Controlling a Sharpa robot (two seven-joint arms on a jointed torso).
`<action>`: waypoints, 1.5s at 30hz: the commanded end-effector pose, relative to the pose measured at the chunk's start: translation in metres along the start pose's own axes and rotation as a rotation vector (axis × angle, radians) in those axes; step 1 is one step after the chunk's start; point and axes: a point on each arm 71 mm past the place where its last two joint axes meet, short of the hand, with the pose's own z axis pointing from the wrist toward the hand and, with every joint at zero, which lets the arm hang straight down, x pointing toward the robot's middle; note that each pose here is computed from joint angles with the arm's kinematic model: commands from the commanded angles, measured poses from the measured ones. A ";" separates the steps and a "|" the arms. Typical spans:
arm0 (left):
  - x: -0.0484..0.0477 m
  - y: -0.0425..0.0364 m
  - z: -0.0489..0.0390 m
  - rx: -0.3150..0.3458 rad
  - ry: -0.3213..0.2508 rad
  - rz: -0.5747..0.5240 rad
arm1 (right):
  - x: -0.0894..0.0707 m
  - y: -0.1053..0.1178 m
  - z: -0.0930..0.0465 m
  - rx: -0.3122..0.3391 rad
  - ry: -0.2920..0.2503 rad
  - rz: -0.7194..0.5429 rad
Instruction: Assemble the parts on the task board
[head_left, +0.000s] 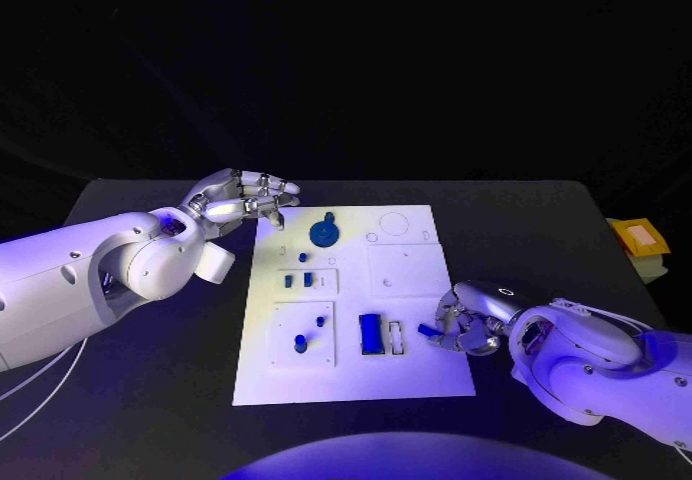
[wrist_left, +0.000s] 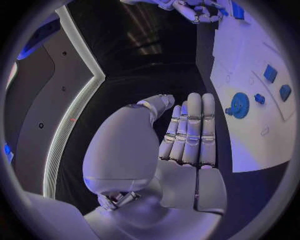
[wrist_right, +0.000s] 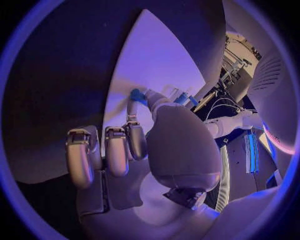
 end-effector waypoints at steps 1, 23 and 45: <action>0.0021 -0.0011 0.0002 0.005 0.018 -0.001 | 0.011 -0.001 -0.002 0.018 0.055 -0.047; 0.0023 -0.0011 0.0001 0.004 0.017 -0.001 | 0.010 0.004 -0.001 0.014 0.043 -0.018; 0.0025 -0.0007 0.0006 0.000 0.018 -0.001 | 0.000 0.027 -0.001 0.018 0.058 0.297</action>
